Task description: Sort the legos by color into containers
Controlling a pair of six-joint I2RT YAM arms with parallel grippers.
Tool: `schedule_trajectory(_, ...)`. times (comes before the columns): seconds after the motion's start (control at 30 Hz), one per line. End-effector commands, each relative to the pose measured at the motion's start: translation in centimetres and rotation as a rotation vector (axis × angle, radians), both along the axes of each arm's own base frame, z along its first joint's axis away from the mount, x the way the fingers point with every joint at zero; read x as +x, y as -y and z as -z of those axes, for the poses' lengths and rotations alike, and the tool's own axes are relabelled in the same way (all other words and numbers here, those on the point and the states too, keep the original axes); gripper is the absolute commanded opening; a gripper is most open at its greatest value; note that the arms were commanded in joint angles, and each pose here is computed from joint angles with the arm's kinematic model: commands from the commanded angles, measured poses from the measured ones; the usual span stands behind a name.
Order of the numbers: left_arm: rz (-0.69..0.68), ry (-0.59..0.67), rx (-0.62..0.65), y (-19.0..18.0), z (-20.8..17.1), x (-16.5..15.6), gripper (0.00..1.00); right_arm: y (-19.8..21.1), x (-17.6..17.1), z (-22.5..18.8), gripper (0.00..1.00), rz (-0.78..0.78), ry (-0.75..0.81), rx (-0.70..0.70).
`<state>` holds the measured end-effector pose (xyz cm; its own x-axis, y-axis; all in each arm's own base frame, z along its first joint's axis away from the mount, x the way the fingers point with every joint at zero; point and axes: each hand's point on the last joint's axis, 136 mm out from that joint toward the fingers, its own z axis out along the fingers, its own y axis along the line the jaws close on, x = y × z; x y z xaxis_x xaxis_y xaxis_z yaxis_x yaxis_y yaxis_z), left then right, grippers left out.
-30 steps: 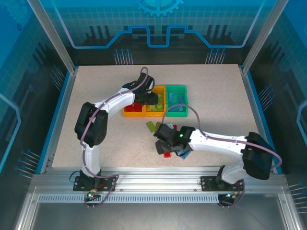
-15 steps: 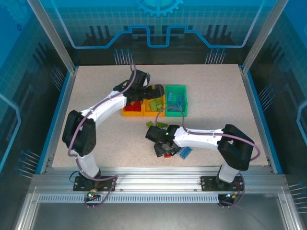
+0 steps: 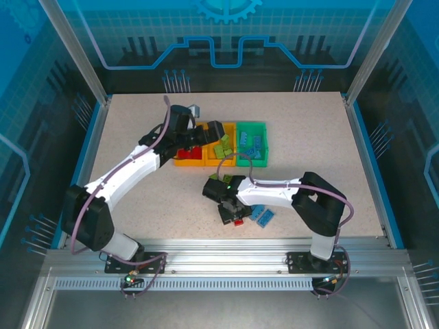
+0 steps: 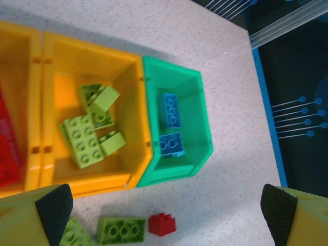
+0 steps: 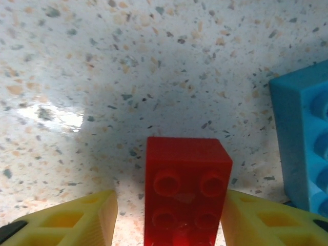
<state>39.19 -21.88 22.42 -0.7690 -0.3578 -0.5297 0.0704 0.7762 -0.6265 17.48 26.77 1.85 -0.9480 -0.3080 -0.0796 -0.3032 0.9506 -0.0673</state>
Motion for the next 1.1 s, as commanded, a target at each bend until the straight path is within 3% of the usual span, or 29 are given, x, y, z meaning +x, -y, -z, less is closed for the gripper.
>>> schedule_trajectory(0.0, -0.053, 0.008, 0.000, -2.0, -0.6, -1.1, 0.99, 0.8, -0.1, 0.0, 0.56, -0.001, -0.034, -0.038)
schedule_trajectory(0.3, -0.141, -0.001, 0.046, -6.0, 0.5, -4.0, 0.99, -1.4, 1.0, -0.7, 0.24, -0.081, -0.013, -0.015)
schedule_trajectory(0.43, -0.211, -0.036, 0.070, -8.4, 1.7, -5.5, 0.99, -3.5, 2.8, -3.2, 0.22, -0.113, 0.054, 0.090)
schedule_trajectory(0.6, -0.316, -0.118, 0.118, -11.6, 4.7, -7.4, 0.99, -6.4, 7.9, -7.4, 0.22, -0.078, 0.132, 0.354)
schedule_trajectory(0.77, -0.377, -0.197, 0.144, -13.5, 7.5, -9.3, 0.99, -9.4, 13.3, -10.8, 0.22, -0.019, 0.089, 0.640)
schedule_trajectory(1.07, -0.395, -0.294, 0.125, -13.9, 11.7, -12.0, 0.99, -13.7, 21.6, -13.8, 0.22, 0.026, 0.074, 0.845)
